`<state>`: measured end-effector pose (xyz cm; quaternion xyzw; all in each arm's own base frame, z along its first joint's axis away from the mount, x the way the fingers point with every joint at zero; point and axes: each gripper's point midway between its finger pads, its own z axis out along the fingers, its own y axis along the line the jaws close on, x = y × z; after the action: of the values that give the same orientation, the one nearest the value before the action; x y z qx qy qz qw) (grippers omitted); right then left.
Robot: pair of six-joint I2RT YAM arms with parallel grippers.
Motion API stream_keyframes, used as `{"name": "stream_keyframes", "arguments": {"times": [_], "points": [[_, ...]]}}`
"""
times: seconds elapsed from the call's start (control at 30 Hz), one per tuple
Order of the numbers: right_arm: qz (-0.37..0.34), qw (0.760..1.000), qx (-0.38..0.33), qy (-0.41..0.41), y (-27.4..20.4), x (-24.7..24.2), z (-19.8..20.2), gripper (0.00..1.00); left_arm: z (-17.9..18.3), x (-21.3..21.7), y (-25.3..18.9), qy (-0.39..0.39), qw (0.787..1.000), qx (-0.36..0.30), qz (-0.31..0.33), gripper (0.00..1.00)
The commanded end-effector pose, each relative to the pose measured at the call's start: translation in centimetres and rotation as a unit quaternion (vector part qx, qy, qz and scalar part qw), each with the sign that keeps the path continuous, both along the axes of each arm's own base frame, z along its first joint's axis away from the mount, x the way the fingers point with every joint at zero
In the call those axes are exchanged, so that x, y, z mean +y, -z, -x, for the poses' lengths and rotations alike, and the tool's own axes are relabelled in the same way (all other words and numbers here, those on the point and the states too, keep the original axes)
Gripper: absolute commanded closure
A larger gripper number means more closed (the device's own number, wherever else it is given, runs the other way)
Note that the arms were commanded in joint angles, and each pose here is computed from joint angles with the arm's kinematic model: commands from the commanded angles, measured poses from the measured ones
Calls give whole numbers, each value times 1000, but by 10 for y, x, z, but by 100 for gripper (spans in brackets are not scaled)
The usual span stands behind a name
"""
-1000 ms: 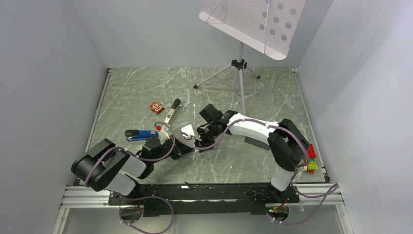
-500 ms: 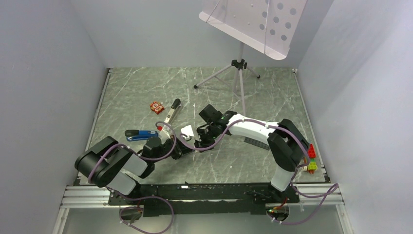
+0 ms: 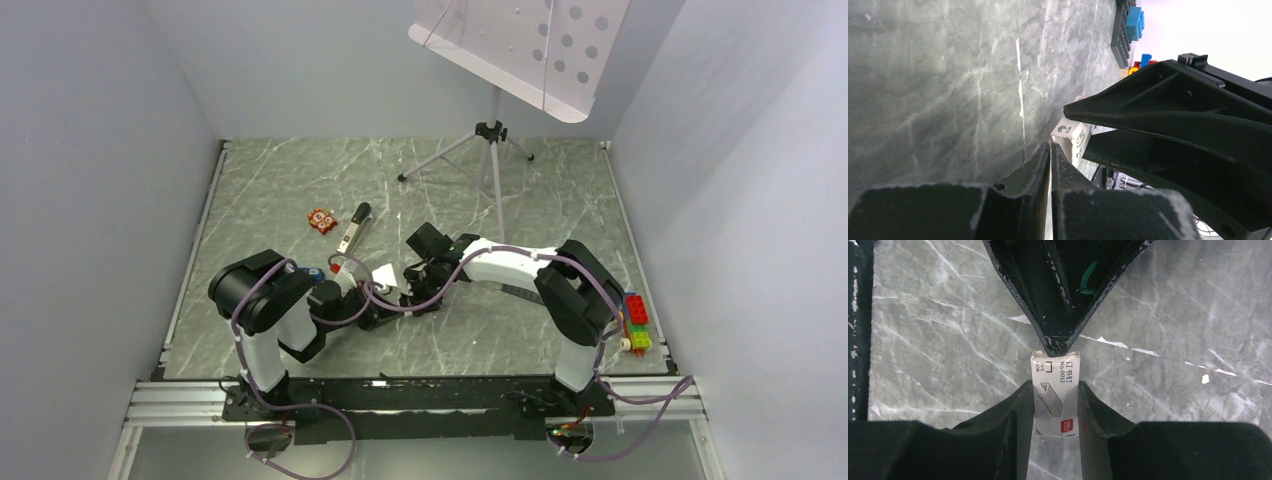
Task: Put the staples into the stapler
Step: Place the staple box at the center of the board.
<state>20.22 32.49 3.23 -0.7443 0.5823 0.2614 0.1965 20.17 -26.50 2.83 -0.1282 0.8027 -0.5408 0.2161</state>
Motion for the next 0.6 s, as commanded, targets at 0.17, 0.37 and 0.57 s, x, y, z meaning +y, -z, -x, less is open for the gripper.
{"name": "stream_keyframes", "arguments": {"times": [0.17, 0.37, 0.57], "points": [[-37, 999, -9, -15, 0, 25, -4, 63, -8, -12, -23, 10, 998, -44, 36, 87], [-35, 999, -6, -12, 5, 26, -3, 62, -8, -15, -19, 15, 998, -33, 45, 87], [-31, 999, -5, -10, 10, 26, -4, 60, -5, -14, -10, 14, 999, -19, 44, 87]]}}
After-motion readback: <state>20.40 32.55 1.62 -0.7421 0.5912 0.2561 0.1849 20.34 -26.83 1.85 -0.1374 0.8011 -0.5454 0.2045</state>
